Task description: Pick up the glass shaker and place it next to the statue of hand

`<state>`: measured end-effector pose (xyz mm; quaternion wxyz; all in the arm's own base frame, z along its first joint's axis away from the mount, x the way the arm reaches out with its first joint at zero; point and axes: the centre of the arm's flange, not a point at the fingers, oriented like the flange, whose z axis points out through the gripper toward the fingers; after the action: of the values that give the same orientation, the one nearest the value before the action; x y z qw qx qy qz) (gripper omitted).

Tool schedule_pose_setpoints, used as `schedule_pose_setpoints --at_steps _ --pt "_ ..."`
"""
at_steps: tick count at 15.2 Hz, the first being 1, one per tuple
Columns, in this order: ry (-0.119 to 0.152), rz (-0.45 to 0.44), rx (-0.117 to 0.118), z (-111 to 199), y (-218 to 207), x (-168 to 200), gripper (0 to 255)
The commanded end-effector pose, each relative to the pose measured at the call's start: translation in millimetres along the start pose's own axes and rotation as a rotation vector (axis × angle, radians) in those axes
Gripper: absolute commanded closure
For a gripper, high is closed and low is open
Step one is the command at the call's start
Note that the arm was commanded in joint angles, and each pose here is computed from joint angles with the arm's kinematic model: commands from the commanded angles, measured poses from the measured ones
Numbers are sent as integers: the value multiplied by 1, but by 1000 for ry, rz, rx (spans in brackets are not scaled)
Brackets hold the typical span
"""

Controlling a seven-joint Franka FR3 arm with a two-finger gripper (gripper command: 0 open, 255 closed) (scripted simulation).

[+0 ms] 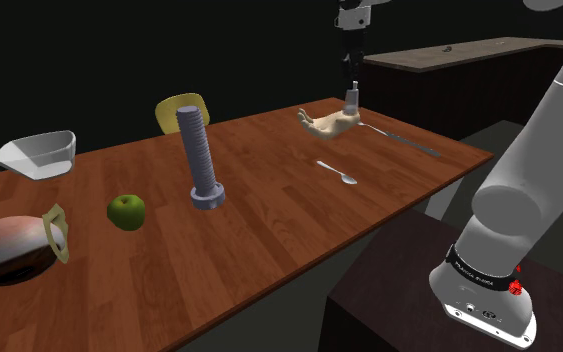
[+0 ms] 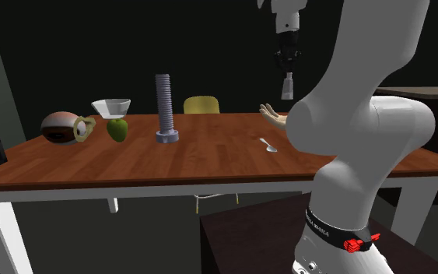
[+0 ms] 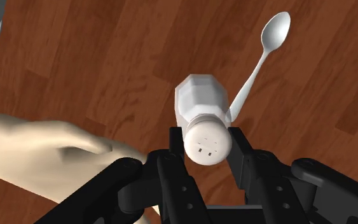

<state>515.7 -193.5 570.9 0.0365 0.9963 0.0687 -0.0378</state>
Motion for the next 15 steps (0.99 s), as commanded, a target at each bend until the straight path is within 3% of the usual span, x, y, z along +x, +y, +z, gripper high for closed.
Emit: schedule_pose_setpoints --at_steps 1,11,15 --pt "0 -2 -1 -1 26 -6 255" --pt "0 -2 -1 11 154 -40 255" --pt "0 -2 -1 27 156 -39 255"
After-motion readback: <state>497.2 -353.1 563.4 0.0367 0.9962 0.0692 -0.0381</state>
